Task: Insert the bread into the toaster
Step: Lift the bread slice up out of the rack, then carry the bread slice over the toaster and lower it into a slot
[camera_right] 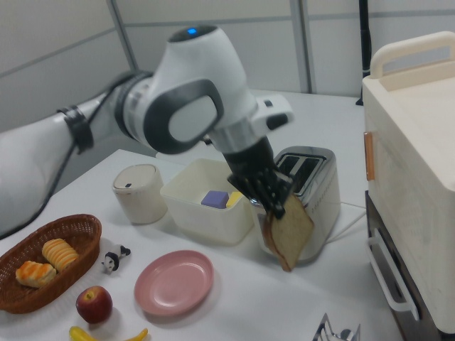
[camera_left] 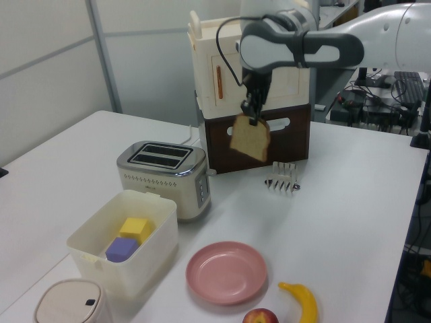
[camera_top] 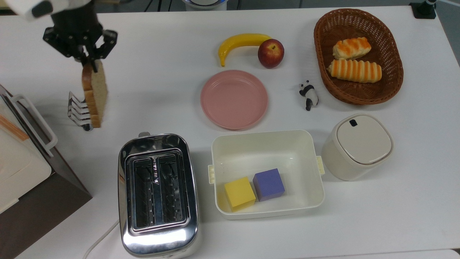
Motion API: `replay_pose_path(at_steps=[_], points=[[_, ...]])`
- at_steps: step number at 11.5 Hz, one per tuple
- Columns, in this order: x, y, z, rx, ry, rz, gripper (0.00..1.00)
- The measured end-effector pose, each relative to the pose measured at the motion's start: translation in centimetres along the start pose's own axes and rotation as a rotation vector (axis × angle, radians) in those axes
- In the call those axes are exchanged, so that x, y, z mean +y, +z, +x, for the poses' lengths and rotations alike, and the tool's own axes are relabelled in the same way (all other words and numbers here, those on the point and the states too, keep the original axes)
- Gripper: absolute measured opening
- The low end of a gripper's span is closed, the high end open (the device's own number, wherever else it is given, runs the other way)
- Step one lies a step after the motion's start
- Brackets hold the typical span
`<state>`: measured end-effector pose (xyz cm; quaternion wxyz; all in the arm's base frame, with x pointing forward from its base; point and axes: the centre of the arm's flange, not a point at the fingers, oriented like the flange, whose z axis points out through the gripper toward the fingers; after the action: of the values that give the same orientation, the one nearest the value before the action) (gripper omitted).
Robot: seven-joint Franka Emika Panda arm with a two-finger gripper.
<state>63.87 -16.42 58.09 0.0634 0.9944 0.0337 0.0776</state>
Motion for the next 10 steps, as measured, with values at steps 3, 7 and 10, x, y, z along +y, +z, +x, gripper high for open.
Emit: replay_pose_path(at_steps=[3, 7, 10], points=[[-2.9, -3.6, 1.6, 0.105, -0.025, 0.025, 0.15], [-7.0, -7.1, 4.9, 0.366, 0.044, 0.028, 0.15], [-9.4, -6.9, 6.5, 0.450, 0.031, 0.032, 0.15]])
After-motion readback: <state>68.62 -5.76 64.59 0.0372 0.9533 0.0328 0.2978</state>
